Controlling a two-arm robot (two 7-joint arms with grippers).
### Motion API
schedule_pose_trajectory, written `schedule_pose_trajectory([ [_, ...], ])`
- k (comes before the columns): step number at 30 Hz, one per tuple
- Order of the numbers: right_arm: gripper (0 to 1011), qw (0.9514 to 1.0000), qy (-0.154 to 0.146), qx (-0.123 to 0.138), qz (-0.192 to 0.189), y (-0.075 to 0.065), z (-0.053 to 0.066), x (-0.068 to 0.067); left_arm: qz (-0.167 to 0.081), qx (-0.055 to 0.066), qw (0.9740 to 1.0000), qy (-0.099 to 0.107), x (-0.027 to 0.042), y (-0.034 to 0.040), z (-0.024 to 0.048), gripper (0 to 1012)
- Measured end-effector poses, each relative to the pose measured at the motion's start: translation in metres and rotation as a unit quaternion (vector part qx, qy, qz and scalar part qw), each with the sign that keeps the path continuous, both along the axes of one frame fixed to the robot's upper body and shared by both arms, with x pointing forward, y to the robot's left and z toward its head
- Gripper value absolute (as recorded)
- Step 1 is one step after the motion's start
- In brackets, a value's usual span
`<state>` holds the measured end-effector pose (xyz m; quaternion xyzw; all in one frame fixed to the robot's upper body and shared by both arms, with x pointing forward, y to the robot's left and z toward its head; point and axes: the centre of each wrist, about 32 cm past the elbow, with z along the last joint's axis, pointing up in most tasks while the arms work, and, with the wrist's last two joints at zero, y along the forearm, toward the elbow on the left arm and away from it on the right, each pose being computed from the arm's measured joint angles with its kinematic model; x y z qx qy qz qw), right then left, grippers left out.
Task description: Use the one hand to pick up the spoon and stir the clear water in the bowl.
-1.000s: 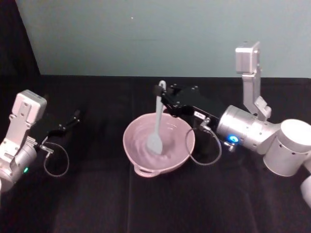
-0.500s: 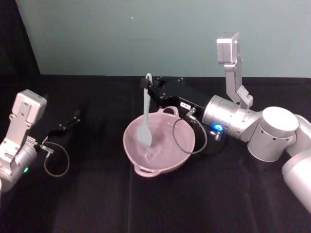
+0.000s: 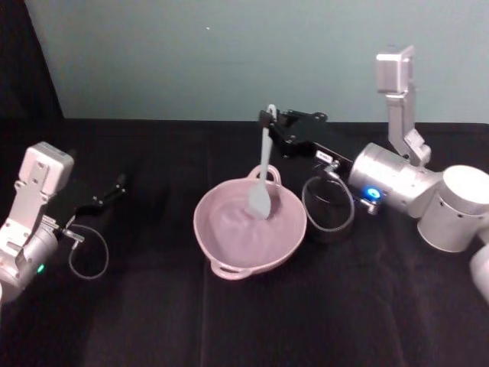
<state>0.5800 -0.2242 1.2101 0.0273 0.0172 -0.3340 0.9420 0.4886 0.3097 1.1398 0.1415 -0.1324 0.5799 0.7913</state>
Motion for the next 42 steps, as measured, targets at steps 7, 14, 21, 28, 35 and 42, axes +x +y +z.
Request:
schedule_pose_trajectory([
  [7,112,0.9999,0.000,-0.008,-0.011,-0.011,0.001,-0.015,0.000,0.000,1.0000,0.000,0.0000,0.0000,0.0000,1011],
  [14,112,0.9998,-0.005,-0.022,-0.002,-0.004,0.004,-0.031,0.000,0.000,1.0000,0.000,0.0000,0.0000,0.0000,1011],
  [21,112,0.9994,-0.010,-0.025,0.022,0.014,0.005,-0.034,0.000,0.000,1.0000,0.000,0.0000,0.0000,0.0000,1011],
  [28,112,0.9991,-0.015,-0.021,0.034,0.025,0.005,-0.030,0.000,0.000,1.0000,0.000,0.0000,0.0000,0.0000,1011],
  [35,112,0.9990,-0.021,-0.017,0.035,0.026,0.007,-0.030,0.000,0.000,1.0000,0.000,0.0000,0.0000,0.0000,1011],
  [42,112,0.9978,-0.054,-0.020,0.032,0.025,0.032,-0.037,0.000,0.000,1.0000,0.000,0.0000,0.0000,0.0000,1011],
])
